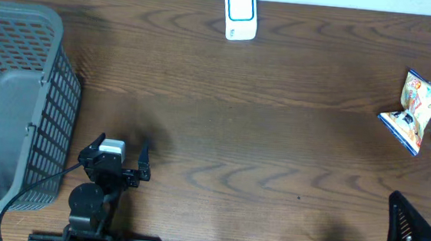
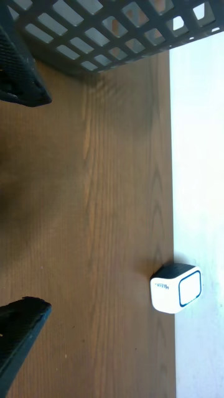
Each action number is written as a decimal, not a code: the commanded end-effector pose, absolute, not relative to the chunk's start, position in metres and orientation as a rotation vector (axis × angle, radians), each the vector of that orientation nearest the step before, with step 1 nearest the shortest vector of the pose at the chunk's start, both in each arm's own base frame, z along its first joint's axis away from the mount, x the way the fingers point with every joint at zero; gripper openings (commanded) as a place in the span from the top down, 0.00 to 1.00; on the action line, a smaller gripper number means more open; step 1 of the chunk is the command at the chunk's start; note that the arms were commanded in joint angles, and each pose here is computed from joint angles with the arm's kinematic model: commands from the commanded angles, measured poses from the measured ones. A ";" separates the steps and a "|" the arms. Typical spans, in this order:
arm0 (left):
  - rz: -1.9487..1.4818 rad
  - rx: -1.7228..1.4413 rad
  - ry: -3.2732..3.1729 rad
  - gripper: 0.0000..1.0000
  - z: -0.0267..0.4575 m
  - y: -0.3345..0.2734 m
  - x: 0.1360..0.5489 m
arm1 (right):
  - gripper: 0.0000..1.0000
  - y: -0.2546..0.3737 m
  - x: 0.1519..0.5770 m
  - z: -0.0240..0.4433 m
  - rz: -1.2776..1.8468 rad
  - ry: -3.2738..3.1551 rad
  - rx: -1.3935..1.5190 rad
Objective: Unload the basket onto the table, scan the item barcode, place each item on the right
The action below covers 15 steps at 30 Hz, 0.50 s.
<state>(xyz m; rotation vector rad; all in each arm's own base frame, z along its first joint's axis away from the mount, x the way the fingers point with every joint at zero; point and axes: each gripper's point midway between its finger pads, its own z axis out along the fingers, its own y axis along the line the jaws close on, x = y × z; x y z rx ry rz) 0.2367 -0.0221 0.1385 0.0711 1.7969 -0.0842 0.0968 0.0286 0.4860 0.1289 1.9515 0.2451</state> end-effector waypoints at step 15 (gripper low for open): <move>-0.090 0.069 1.833 0.02 0.126 -0.022 0.235 | 0.01 0.003 0.095 0.461 0.091 1.902 0.214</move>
